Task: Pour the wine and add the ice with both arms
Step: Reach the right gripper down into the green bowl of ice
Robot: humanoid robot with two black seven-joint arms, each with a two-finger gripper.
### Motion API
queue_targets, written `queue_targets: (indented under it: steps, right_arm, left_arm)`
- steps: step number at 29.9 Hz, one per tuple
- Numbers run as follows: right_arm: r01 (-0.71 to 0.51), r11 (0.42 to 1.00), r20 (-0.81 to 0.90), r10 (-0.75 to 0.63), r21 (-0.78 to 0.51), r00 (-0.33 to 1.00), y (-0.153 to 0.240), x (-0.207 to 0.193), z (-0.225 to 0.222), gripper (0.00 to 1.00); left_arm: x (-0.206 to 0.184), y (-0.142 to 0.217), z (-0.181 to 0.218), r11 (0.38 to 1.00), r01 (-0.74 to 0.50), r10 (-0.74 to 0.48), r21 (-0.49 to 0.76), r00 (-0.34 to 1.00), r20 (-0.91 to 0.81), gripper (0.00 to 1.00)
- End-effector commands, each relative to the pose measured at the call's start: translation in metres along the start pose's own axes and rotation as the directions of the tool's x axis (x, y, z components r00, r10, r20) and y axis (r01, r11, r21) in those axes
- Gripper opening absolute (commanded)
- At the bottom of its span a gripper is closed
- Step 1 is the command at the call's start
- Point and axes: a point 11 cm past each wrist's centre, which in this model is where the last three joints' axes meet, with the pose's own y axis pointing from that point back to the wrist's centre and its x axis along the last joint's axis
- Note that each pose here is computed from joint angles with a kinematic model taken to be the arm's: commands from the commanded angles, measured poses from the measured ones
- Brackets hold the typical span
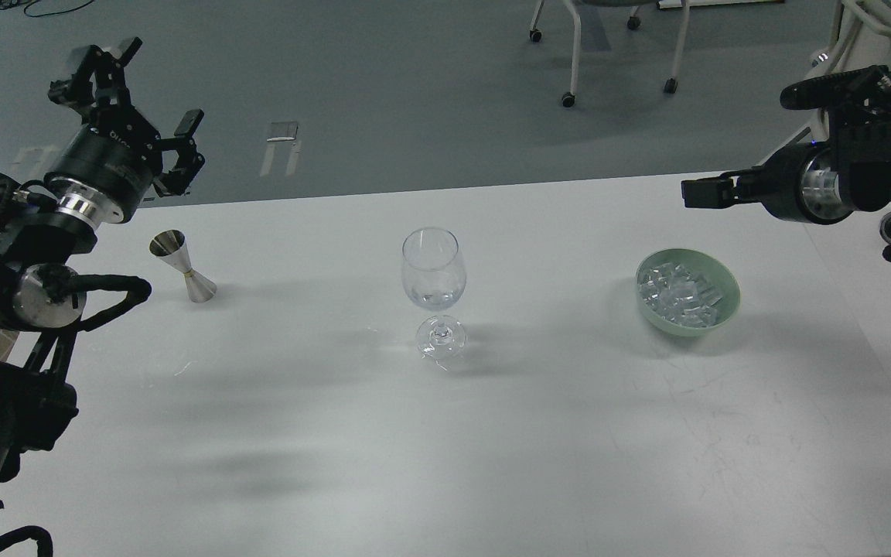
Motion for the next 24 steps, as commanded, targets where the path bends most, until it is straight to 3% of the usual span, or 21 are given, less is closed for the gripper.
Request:
queue_targets:
  steps: [1, 12, 24]
  right_arm:
    - [0.041, 0.999, 0.009, -0.041, 0.004, 0.999, -0.004, -0.021, 0.0, 0.86]
    - [0.128, 0.991, 0.016, -0.129, 0.049, 0.992, -0.022, -0.063, -0.019, 0.82]
    - [0.142, 0.99, -0.038, -0.141, 0.016, 0.989, -0.035, -0.076, -0.025, 0.81]
  left_arm:
    - [0.0, 0.0, -0.002, 1.0, -0.001, 0.001, 0.004, 1.0, -0.004, 0.99]
    - [0.008, 0.009, -0.015, 0.999, -0.019, 0.019, 0.027, 1.0, -0.009, 0.99]
    - [0.008, 0.011, -0.019, 0.999, -0.02, 0.021, 0.035, 1.0, -0.011, 0.99]
